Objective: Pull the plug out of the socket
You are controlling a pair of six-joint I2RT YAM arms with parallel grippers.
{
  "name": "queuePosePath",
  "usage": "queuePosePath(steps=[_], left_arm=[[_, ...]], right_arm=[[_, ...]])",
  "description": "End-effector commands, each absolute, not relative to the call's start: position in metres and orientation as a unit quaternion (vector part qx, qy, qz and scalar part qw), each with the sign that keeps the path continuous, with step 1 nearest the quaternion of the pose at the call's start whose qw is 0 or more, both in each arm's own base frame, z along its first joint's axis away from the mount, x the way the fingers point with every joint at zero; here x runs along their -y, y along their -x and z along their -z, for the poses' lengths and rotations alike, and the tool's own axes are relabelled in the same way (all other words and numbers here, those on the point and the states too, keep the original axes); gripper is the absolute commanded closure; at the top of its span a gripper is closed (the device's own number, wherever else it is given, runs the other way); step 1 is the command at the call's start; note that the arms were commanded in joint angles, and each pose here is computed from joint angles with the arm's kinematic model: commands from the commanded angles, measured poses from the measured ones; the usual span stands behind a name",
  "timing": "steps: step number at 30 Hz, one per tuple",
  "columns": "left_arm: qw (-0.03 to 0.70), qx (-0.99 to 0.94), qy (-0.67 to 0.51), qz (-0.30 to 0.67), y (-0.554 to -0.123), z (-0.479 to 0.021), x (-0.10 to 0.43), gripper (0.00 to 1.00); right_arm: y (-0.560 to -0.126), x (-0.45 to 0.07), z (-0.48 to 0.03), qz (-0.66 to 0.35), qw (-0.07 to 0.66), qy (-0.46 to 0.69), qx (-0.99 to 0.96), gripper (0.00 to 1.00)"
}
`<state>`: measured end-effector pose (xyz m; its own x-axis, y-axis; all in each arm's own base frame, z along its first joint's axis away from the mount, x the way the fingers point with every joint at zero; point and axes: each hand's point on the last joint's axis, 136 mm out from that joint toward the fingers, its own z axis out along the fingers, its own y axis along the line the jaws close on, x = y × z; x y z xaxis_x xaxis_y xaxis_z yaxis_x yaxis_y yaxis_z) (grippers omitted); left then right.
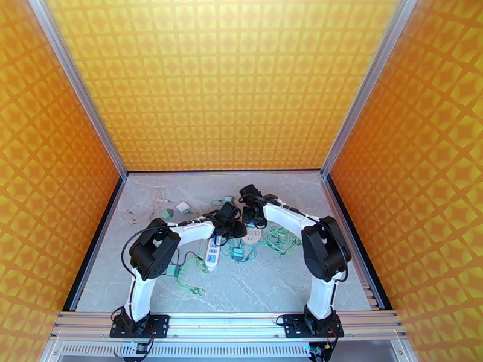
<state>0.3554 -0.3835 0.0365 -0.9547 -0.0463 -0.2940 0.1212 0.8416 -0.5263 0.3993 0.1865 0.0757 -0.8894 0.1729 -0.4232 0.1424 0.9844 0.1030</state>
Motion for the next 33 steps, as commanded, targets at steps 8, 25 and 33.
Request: queuePosePath(steps=[8,25,33], left_arm=[[0.067,-0.981,-0.011,0.184,-0.32,0.046,0.363,0.75],[0.054,-0.983,-0.009,0.176,-0.314,0.047,0.361,0.76],[0.033,-0.986,0.023,0.16,-0.32,0.051,0.355,0.78]], right_arm=[[-0.351,-0.233,-0.074,-0.091,0.175,-0.026,-0.98,0.75],[-0.403,-0.231,-0.083,-0.126,0.143,-0.002,-0.982,0.76],[-0.358,-0.233,-0.086,-0.145,0.162,-0.022,-0.976,0.77]])
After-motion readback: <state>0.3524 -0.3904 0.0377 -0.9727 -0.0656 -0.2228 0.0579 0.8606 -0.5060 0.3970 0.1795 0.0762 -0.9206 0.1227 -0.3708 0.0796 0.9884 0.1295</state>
